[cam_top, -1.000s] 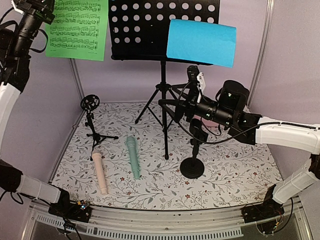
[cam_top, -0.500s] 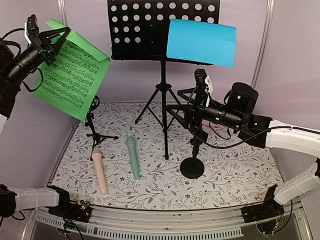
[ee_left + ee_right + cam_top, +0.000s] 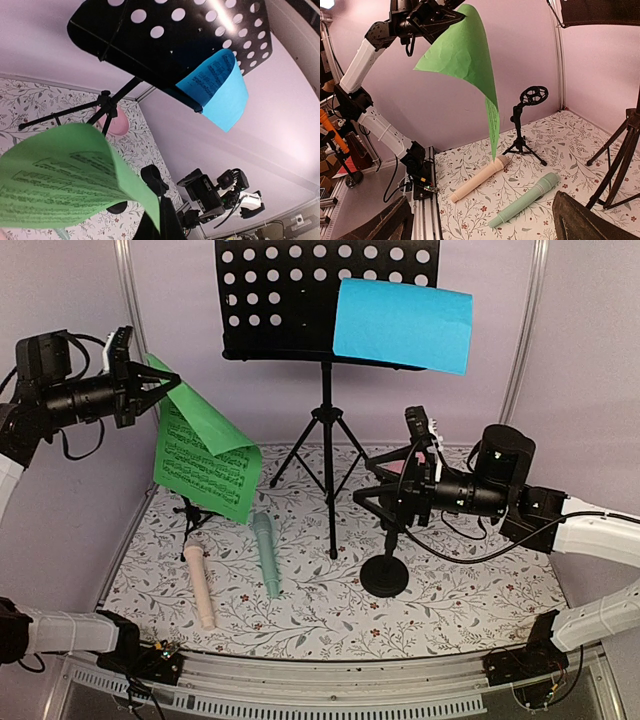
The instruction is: Pack up the instrument practice props
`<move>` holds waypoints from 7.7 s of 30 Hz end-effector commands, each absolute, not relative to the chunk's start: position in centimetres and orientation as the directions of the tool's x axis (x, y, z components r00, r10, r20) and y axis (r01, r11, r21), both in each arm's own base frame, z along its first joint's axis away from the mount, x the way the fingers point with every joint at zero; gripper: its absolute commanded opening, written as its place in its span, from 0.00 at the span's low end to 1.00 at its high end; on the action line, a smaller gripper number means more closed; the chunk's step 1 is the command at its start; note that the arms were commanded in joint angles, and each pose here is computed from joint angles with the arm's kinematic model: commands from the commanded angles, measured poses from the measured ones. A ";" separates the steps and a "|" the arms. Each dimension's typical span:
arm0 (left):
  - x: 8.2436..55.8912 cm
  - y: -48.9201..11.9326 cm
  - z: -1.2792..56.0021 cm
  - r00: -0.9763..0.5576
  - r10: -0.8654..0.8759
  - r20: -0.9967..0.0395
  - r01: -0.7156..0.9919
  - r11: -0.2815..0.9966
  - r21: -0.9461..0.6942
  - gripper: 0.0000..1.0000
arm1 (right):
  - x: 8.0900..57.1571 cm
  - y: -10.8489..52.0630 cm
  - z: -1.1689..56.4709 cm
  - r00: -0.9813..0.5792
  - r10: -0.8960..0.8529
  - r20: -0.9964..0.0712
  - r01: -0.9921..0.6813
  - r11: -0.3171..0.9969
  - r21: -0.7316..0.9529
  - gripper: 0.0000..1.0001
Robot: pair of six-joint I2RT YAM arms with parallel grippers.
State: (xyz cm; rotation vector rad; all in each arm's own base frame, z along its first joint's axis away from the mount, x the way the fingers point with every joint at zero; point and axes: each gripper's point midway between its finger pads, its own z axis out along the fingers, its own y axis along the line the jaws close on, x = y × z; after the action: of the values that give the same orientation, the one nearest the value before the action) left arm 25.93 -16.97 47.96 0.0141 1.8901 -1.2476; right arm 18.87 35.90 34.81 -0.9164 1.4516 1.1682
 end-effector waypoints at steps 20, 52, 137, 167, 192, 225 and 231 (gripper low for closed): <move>21.8 -23.5 36.9 -0.921 -0.139 -0.363 0.171 0.692 -0.701 0.00 | 18.2 29.7 34.2 -0.219 0.076 -0.973 -0.874 0.427 0.231 0.99; 21.9 -43.4 15.8 -0.972 0.234 -0.038 0.175 0.600 -0.780 0.00 | 22.8 19.0 37.6 -0.047 0.206 -0.977 -0.497 0.844 0.202 0.99; 23.3 -26.5 6.0 -0.986 -0.093 -0.137 -0.042 0.940 -0.338 0.76 | 22.2 17.0 33.4 -0.166 0.245 -0.955 -0.423 0.857 0.293 0.99; 24.8 -29.5 29.3 -0.776 -0.116 -0.620 0.378 0.701 -0.604 0.74 | 25.8 16.7 48.5 0.130 -0.023 -0.991 -0.711 0.695 -0.109 1.00; 24.5 -30.3 35.7 -0.628 -0.138 -0.766 0.557 0.607 -0.566 0.73 | 27.5 17.4 52.5 -0.193 0.278 -0.941 -0.868 0.399 0.295 0.68; 23.1 -32.3 44.8 -0.396 -0.087 -0.914 0.791 0.474 -0.387 0.87 | 29.7 22.8 52.4 -0.202 0.339 -0.919 -0.863 0.381 0.331 0.05; 22.8 -32.5 46.7 -0.233 -0.034 -0.972 0.829 0.515 -0.217 0.83 | 29.3 23.0 53.2 -0.205 0.352 -0.913 -0.871 0.360 0.334 0.00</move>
State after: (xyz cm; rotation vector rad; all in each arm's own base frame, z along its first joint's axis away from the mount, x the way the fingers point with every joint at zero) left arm 23.17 -32.25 45.85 0.5977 1.6803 -1.0683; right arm 30.26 23.06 51.45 -0.5206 1.4001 1.1952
